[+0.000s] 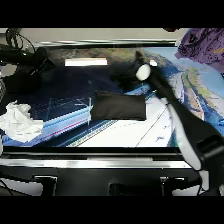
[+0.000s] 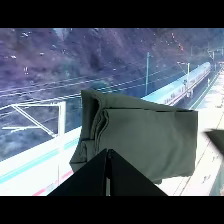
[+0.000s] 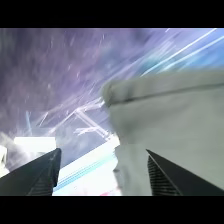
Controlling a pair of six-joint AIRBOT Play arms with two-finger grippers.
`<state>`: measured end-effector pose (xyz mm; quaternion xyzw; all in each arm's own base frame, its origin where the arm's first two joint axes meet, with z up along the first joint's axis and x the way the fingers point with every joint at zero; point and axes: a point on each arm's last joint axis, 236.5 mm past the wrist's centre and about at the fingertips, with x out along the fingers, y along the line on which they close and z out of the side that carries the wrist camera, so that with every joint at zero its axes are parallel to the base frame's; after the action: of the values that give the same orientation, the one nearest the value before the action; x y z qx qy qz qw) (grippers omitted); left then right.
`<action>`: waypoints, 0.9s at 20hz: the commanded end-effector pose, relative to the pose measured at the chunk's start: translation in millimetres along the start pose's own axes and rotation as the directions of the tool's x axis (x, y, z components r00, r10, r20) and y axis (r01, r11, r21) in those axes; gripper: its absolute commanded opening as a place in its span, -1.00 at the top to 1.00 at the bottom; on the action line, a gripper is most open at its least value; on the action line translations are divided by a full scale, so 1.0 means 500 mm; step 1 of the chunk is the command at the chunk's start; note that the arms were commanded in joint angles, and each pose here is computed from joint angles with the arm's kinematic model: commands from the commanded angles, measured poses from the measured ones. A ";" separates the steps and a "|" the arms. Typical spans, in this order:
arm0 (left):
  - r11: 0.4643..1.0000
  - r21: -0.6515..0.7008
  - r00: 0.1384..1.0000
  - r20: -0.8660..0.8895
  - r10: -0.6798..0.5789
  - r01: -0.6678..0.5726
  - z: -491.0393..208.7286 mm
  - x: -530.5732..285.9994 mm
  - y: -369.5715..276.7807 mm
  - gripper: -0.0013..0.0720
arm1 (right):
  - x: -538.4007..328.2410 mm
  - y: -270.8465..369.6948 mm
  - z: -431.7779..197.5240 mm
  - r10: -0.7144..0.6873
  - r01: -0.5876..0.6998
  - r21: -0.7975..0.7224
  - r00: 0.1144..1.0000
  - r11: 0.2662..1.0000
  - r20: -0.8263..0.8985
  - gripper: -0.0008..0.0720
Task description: Fold the clothes and pants, and hang the long-sleeved shirts on hangers.
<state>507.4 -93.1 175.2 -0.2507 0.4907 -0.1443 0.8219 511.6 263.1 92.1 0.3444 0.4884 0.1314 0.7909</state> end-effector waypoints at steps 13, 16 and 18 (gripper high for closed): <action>1.000 -0.002 1.000 -0.012 0.002 -0.003 -0.005 0.000 0.002 0.91 | -0.110 -0.541 -0.054 0.102 -0.028 0.220 0.938 0.975 -0.331 -0.50; 1.000 -0.004 1.000 -0.012 0.002 -0.003 -0.005 0.000 0.002 0.91 | -0.057 -0.549 -0.080 0.121 -0.044 0.226 0.933 0.973 -0.339 -0.49; 1.000 -0.004 1.000 -0.012 0.002 -0.002 -0.006 0.000 0.001 0.91 | -0.027 -0.536 -0.084 0.142 -0.069 0.224 0.933 0.972 -0.331 -0.49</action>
<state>505.0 -93.5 173.9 -0.2502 0.4959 -0.1446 0.8189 431.0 61.0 -75.6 0.4135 0.6212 0.1614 0.6458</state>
